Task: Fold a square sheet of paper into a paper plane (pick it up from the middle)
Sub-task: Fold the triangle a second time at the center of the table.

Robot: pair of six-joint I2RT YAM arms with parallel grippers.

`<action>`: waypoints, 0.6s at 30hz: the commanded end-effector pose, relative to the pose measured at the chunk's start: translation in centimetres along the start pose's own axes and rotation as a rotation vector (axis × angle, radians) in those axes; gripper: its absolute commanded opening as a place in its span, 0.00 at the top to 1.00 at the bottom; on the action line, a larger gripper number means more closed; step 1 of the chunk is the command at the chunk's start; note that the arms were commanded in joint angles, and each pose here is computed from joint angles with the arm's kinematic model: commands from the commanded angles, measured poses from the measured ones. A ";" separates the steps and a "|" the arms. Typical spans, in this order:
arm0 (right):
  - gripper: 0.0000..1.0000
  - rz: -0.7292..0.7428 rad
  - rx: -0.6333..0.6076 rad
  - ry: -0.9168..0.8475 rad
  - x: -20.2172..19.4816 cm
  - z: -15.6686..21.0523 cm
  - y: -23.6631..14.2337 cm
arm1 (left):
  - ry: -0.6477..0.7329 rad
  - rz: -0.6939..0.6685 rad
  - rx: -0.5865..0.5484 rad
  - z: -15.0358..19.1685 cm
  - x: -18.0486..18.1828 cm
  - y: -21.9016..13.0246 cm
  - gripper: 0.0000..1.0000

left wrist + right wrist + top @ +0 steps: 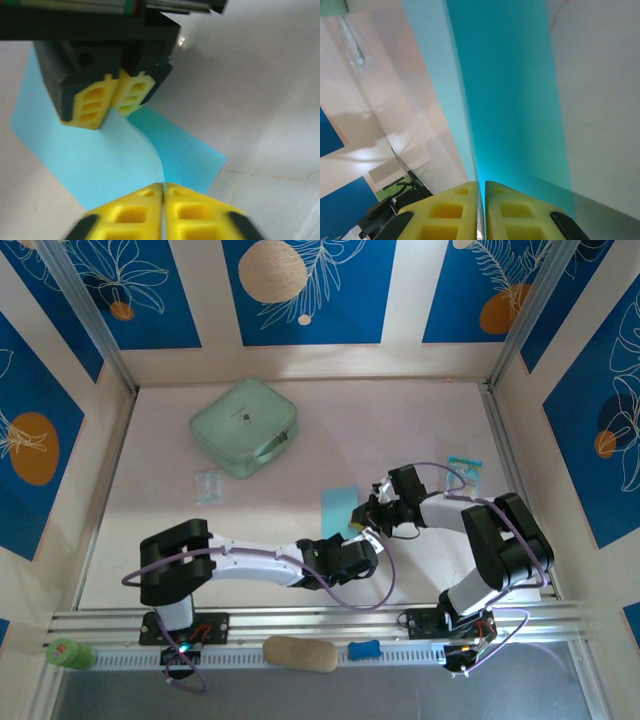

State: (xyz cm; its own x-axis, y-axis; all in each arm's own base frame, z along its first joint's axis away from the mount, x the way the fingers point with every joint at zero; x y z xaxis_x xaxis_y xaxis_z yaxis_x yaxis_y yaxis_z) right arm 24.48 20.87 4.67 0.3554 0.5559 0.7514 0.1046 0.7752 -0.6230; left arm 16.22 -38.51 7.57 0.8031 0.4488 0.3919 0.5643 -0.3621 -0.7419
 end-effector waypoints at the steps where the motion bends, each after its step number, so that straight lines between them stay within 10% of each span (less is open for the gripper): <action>1: 0.87 -0.009 0.003 -0.017 0.4 0.6 -0.9 | -0.046 -0.009 0.021 0.0 0.6 -0.1 1.00; 18: 0.69 0.022 -0.197 0.025 -1.8 1.5 -6.3 | -0.668 0.614 -0.143 -1.7 2.1 -0.3 1.00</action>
State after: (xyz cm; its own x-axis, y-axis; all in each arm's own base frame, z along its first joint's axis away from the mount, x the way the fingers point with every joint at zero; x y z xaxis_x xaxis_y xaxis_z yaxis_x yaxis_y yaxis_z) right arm 23.37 15.89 8.52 0.3349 0.5564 0.7604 0.3084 0.6979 -0.6464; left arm 19.21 -37.18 7.83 0.7391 0.5986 -0.3089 0.2304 -0.6556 -0.7191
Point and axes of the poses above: each hand's point on the last joint's axis, 136 mm out from that joint toward the fingers, its own y axis out along the fingers, its own x axis along the line the jaws close on, z = x × y, the point moved 1 cm from there along -y, back along the fingers, and after that the axes turned 6 degrees about y, right-handed, at the moved point
